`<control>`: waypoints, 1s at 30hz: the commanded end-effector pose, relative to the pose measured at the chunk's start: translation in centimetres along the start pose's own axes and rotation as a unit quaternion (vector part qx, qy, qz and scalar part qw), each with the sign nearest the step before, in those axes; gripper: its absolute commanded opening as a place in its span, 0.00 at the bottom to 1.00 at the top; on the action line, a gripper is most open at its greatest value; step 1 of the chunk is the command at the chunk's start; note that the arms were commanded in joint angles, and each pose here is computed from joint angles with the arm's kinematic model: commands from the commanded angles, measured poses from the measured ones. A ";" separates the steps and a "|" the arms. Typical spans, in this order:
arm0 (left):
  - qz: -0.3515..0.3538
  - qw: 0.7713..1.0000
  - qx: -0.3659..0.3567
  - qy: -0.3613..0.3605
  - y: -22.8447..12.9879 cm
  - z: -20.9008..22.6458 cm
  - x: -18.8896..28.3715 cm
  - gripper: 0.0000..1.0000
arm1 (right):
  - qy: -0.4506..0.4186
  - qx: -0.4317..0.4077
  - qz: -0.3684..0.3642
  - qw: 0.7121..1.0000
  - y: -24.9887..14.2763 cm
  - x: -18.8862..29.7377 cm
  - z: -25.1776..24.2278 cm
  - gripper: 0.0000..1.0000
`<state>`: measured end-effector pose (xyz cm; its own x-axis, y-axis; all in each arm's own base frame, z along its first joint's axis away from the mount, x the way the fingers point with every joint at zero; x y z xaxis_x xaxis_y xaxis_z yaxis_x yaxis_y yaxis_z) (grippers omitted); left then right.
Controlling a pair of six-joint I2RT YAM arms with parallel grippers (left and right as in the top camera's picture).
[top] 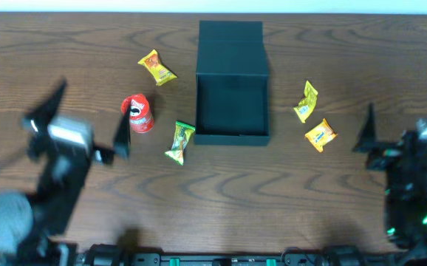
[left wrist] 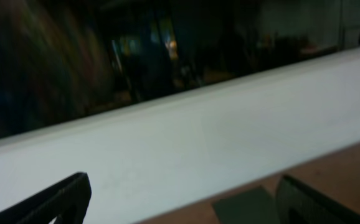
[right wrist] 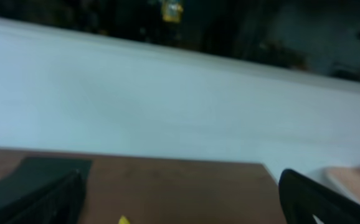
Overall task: Pack container
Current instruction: 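Move the left gripper toward the orange cookie packet at top left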
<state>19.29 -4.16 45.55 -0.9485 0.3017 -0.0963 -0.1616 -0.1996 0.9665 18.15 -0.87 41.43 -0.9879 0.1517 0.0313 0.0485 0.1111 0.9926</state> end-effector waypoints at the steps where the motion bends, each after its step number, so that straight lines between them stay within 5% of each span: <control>1: 0.071 0.997 0.009 -0.010 1.5 1.4 -4.7 0.95 | -0.018 0.020 0.093 0.995 1.0 -3.2 0.2 0.99; 9: 0.339 0.933 0.093 -0.079 -3.4 0.7 -8.4 0.96 | 0.121 0.035 0.398 0.909 -5.1 -8.5 4.8 0.99; 19: 0.424 0.887 0.143 -0.114 -6.2 -0.7 -7.7 0.95 | 0.272 -0.039 0.507 0.817 -10.1 -10.7 9.6 0.99; 30: 0.417 0.881 0.209 -0.085 -5.9 -0.6 -8.1 0.95 | 0.205 0.001 0.504 0.839 -10.8 -12.4 8.4 0.99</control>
<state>27.51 -5.90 39.72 -0.6110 0.3430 0.7134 0.7246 -0.1205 0.6785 30.83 4.51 28.60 -0.3807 -0.2205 0.8980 0.8992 0.1383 0.4152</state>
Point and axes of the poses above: each gripper's point midway between its finger pads, its own x axis back along the fingers, its own z axis along the line the jaws close on, y = z × x, the point moved 7 cm from there along x, back along the fingers, and after that the axes turned 3 degrees about -x, right-handed, at the moved point
